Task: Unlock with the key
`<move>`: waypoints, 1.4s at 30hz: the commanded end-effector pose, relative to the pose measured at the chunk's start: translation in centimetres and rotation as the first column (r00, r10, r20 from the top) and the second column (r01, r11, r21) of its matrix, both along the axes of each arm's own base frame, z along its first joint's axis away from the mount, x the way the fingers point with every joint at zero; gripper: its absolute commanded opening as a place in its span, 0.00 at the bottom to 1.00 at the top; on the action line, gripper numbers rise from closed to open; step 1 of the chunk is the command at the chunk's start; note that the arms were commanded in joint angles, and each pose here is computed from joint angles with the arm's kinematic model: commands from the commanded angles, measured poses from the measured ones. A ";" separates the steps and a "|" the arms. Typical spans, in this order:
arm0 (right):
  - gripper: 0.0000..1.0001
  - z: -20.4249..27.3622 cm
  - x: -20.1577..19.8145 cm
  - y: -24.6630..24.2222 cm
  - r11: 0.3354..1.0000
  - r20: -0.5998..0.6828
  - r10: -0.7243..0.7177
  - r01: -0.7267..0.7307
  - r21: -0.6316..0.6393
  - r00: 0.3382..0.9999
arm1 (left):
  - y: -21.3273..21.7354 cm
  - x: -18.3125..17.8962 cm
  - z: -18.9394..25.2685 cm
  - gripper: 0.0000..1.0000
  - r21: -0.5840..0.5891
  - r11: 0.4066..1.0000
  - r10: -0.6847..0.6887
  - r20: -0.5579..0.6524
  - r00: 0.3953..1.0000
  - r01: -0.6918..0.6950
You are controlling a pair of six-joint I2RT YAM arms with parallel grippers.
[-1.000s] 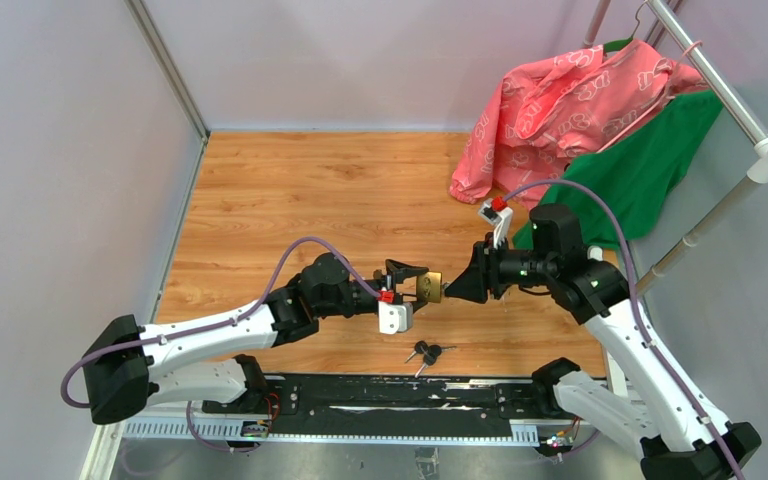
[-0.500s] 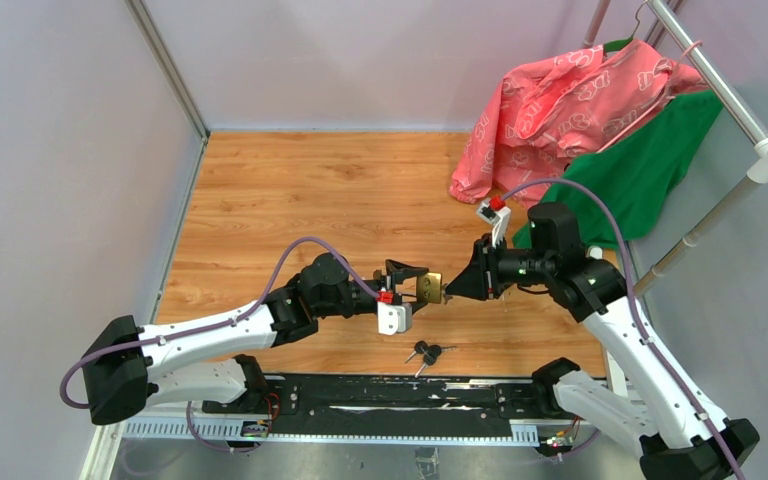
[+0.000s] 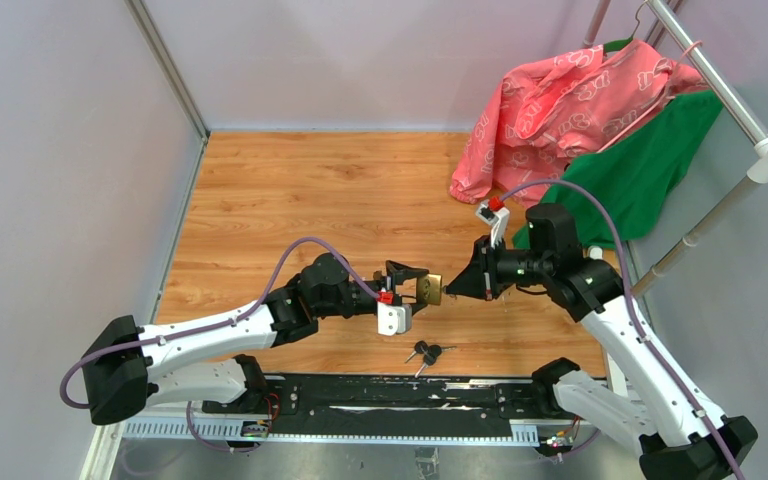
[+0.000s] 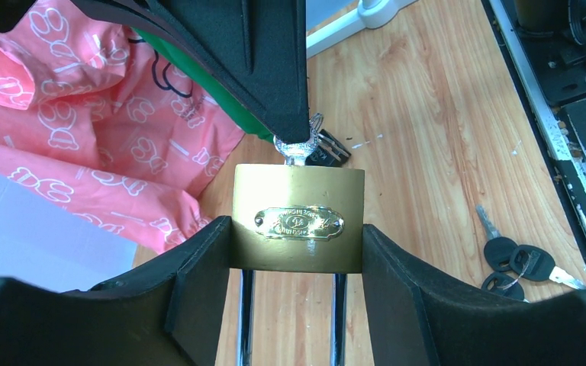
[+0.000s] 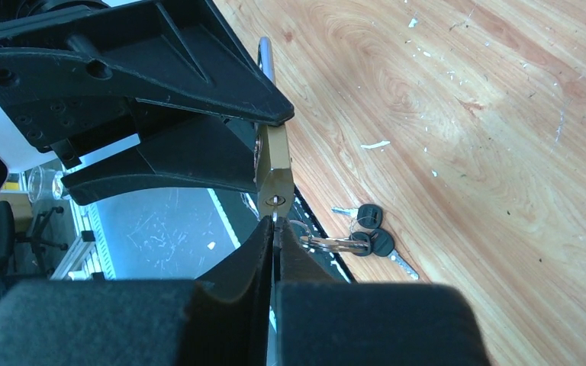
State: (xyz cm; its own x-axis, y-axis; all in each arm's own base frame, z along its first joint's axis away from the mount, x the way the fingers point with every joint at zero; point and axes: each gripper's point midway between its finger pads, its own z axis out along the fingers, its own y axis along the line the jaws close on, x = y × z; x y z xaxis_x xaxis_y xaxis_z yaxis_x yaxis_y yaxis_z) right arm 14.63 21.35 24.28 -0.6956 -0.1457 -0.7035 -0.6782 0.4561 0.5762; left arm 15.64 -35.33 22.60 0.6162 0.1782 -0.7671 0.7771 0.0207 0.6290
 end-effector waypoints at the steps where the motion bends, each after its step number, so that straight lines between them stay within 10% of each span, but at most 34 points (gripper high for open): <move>1: 0.00 -0.8 -0.6 0.0 1.000 -0.025 0.015 -0.015 -0.002 1.000 | -0.4 -0.1 4.1 0.00 -0.111 0.994 -0.013 0.072 0.997 0.021; 42: 0.00 -2.3 0.6 0.8 0.997 -0.200 -0.071 0.072 -0.005 0.977 | -0.6 1.5 5.0 0.00 -0.123 0.991 0.074 0.129 0.989 -0.058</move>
State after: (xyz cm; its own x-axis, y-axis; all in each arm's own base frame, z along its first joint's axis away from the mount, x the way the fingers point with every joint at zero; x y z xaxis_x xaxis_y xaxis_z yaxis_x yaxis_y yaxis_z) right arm 15.48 21.55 20.90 -0.8033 -0.1116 -0.5850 -0.5473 0.5255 0.6513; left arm 16.46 -35.17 19.73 0.5936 0.2783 -0.7551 0.7863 -0.0010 0.6178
